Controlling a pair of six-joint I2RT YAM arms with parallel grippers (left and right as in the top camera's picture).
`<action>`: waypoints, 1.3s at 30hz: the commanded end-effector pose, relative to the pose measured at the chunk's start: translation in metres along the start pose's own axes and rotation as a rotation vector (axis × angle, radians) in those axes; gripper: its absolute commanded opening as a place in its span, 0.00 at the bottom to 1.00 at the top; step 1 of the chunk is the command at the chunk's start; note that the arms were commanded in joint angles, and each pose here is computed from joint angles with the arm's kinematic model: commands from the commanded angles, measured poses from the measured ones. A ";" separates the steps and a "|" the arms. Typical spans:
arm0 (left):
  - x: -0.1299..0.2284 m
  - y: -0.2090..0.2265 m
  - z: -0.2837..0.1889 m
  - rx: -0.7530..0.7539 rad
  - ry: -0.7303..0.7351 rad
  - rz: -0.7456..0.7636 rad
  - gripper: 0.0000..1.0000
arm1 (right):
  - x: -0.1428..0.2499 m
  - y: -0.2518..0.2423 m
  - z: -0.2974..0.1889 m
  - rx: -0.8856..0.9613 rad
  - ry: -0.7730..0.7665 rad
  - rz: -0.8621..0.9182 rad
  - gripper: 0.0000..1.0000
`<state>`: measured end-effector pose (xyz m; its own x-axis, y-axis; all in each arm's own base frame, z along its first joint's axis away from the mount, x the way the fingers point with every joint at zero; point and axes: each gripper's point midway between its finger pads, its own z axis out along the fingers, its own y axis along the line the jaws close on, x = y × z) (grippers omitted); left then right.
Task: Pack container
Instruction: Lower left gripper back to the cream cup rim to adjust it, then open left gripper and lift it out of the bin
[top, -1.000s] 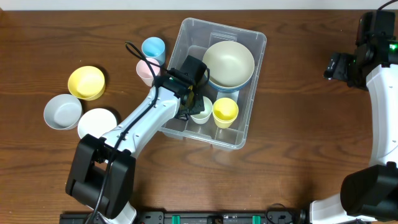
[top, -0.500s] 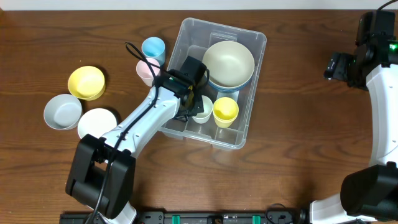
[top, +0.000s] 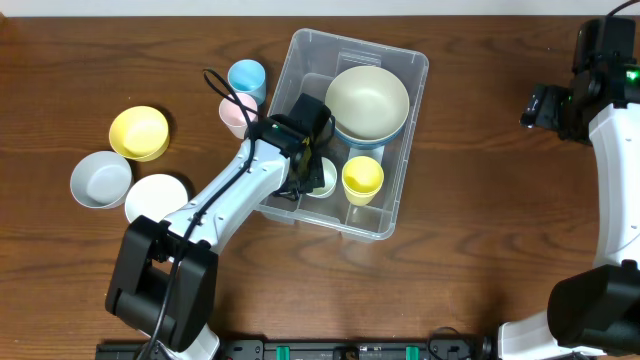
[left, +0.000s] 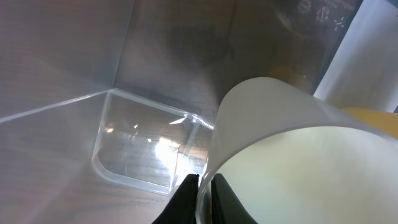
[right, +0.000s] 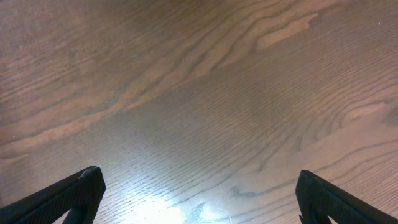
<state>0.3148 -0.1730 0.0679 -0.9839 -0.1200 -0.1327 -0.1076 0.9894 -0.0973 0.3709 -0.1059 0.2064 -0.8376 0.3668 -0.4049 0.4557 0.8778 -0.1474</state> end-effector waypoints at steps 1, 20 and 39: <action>0.004 0.004 0.003 -0.010 0.017 0.010 0.10 | -0.005 -0.003 -0.009 -0.005 -0.027 0.028 0.99; 0.001 0.002 -0.016 0.019 -0.025 0.055 0.06 | -0.005 -0.003 -0.009 -0.005 -0.027 0.028 0.99; 0.012 0.009 -0.016 -0.010 0.019 0.067 0.06 | -0.005 -0.003 -0.009 -0.005 -0.027 0.028 0.99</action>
<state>0.3034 -0.1667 0.0783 -0.9907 -0.0657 -0.1195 -0.0565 0.9953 -0.0787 0.3710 -0.1060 0.2064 -0.8374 0.3668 -0.4052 0.4558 0.8778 -0.1473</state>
